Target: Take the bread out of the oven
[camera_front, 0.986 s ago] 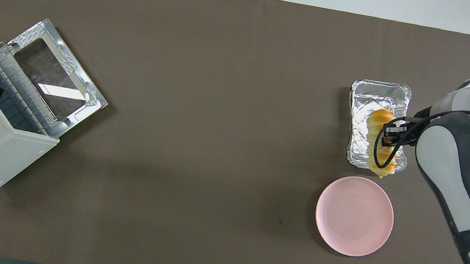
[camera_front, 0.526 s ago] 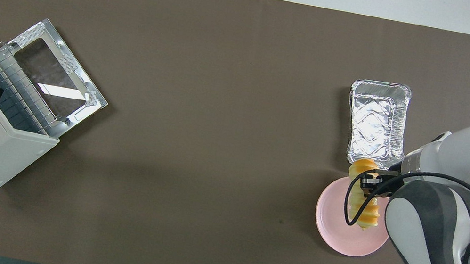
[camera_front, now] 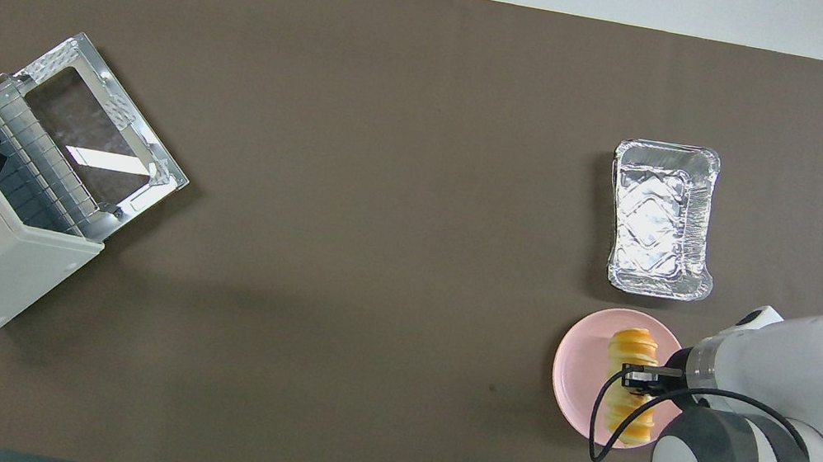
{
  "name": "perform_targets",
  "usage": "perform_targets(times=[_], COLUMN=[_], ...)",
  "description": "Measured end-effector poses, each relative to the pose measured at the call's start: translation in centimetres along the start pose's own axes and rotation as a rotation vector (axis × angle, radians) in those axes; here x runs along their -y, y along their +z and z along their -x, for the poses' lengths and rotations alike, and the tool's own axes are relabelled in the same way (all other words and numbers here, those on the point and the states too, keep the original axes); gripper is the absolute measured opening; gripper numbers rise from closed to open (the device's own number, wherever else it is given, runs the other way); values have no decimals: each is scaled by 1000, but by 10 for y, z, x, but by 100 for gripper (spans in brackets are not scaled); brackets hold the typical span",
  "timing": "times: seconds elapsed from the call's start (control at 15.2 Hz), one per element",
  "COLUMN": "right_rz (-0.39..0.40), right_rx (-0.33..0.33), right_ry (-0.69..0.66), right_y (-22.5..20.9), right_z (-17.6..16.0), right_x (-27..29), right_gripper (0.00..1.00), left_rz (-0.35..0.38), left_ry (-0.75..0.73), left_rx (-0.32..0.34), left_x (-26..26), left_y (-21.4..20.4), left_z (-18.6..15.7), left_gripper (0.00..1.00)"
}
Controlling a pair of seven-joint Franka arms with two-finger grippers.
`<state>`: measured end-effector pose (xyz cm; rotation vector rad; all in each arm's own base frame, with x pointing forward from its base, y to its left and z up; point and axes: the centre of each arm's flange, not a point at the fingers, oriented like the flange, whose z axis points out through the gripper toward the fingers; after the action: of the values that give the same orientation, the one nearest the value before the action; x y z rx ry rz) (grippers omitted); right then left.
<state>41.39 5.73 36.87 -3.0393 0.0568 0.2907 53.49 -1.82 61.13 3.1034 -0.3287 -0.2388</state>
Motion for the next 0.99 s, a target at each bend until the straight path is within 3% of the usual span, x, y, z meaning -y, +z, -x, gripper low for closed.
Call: perform_targets(times=[0.26,0.66,0.92,0.99], right_rz=[-1,5,4,1], right_rx=[-56,-49,-64,-64], right_ry=[8,3,-7,-9], right_y=[18,34,25,14], right_z=[-2,-2,-6,-10], right_x=[-4,-2,3,5], right_gripper=[7,9,43,55], left_rz=[0,0,0,0], left_ry=[0,0,0,0], left_rx=[0,0,0,0], left_x=[0,0,0,0], left_y=[0,0,0,0], left_z=[0,0,0,0], left_gripper=[100,100,100,100])
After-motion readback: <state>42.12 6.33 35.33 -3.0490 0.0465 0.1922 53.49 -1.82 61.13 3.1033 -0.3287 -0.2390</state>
